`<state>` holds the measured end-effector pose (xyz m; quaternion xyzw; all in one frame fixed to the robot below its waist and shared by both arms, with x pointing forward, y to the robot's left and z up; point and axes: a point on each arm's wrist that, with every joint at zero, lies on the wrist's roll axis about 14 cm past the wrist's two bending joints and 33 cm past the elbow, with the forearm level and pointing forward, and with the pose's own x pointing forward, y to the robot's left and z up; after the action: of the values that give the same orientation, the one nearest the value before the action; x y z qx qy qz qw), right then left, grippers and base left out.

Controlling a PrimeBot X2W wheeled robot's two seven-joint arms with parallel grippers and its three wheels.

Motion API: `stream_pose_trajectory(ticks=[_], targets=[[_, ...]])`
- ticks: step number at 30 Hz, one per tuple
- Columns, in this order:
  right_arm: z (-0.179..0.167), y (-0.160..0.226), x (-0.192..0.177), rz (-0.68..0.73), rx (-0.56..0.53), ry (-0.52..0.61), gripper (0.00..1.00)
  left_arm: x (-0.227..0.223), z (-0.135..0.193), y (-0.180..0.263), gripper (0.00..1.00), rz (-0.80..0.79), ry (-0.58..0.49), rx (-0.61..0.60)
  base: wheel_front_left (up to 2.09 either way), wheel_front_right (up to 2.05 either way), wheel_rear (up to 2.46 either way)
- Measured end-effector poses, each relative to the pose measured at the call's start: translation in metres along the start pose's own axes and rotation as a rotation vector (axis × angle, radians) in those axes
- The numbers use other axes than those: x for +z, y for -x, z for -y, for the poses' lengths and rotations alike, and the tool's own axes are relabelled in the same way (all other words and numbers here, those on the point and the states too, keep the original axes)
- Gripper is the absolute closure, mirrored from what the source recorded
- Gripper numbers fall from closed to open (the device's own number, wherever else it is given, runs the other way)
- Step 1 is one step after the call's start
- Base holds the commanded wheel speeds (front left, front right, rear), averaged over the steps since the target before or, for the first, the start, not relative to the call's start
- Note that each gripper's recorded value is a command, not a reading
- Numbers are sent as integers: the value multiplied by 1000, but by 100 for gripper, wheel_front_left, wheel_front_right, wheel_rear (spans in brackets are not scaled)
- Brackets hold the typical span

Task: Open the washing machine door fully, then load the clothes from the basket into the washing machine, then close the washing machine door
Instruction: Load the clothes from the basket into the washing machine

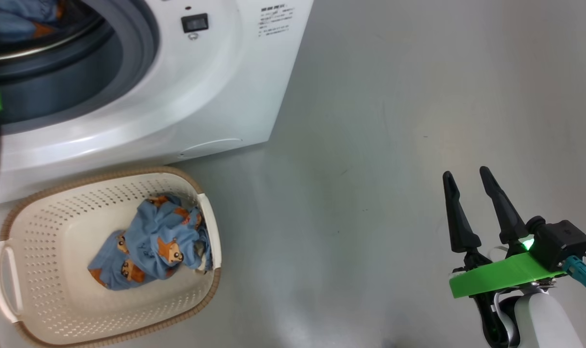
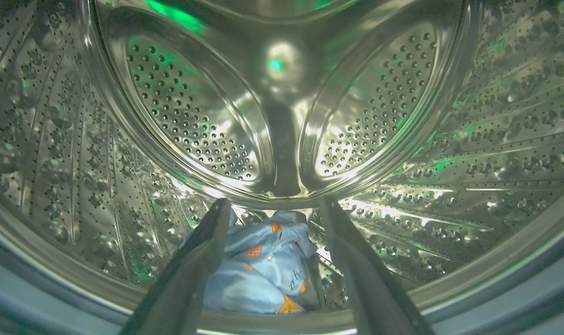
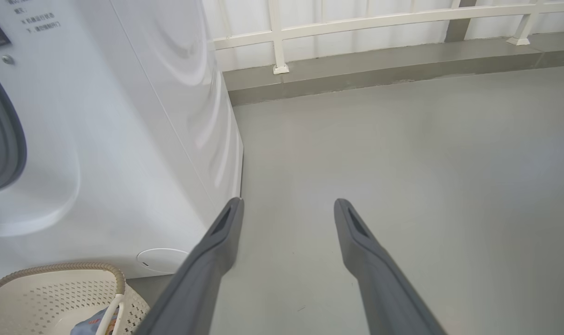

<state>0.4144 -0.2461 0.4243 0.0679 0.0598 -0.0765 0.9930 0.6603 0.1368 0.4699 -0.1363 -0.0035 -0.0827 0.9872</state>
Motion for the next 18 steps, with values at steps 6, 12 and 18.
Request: stream_pose_trajectory(ticks=[6,12,18], targets=[[-4,-1,5,16,11,1,0,-11,-1,23,0,-25,24,18,0,0,0],[-8,-3,14,42,24,0,0,-23,0,56,0,-56,28,28,0,0,0],[-13,-4,23,66,49,8,0,-24,-3,86,0,-64,28,45,0,0,0]])
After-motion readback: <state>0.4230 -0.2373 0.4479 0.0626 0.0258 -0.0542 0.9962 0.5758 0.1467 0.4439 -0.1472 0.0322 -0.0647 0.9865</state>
